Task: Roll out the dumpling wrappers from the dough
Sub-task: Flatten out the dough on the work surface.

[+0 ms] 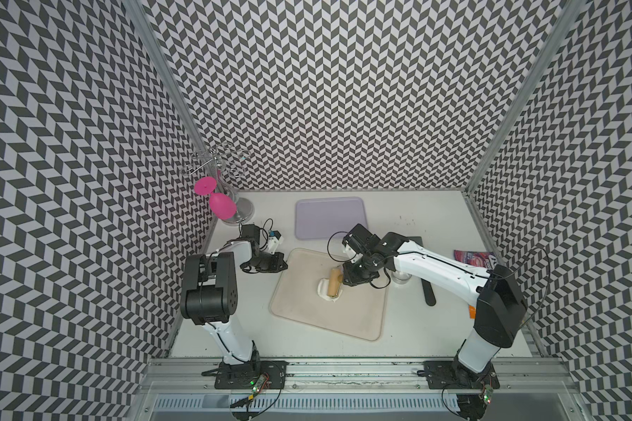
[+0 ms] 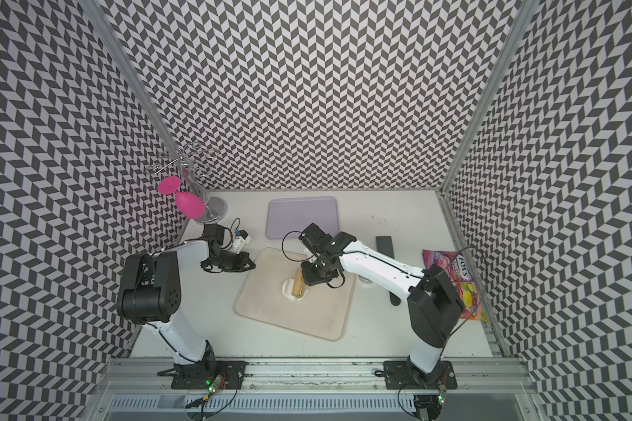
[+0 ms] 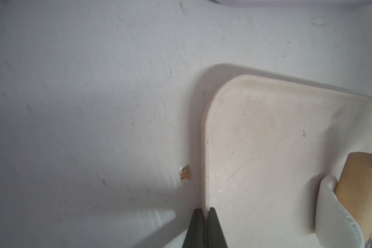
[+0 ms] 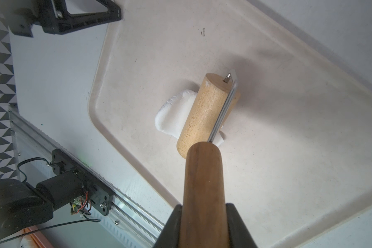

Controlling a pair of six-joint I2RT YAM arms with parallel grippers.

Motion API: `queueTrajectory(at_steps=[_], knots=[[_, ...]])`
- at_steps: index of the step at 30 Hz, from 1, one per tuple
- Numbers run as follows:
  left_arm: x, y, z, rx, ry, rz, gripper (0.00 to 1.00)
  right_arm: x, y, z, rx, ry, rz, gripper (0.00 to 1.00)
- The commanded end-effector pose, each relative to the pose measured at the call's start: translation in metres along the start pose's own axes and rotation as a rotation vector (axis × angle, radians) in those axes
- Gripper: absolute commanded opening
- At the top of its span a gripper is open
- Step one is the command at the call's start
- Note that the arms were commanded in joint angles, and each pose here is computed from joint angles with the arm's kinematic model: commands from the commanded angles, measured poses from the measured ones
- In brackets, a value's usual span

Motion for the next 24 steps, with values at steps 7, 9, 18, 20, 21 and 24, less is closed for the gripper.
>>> queueTrajectory(at_steps=[7,9,18,20,21,24], knots=[[0.000,0.007,0.009,0.010,0.026,-0.031,0.00,0.030,-0.002,0.005,-0.016,0.039,0.052,0.00],[0.001,0.007,0.009,0.009,0.026,-0.031,0.00,0.045,0.007,-0.006,0.004,-0.001,0.028,0.00],[0.001,0.007,0.009,0.009,0.026,-0.031,0.00,0.075,0.030,-0.012,0.080,0.003,-0.003,0.00],[0.000,0.007,0.010,0.010,0.028,-0.029,0.00,0.068,0.032,-0.009,0.091,0.020,0.014,0.00],[0.000,0.008,0.010,0.010,0.029,-0.029,0.00,0.064,0.032,-0.007,0.093,0.031,0.017,0.00],[0.000,0.008,0.010,0.011,0.030,-0.029,0.00,0.051,0.030,-0.004,0.091,0.061,0.025,0.00]])
Point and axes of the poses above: each gripper's point midway between its finger pads, its own x axis back along the fingers, its own y axis along the line the jaws close on, z = x × y, the point moved 7 cm from there along x, back along the fingers
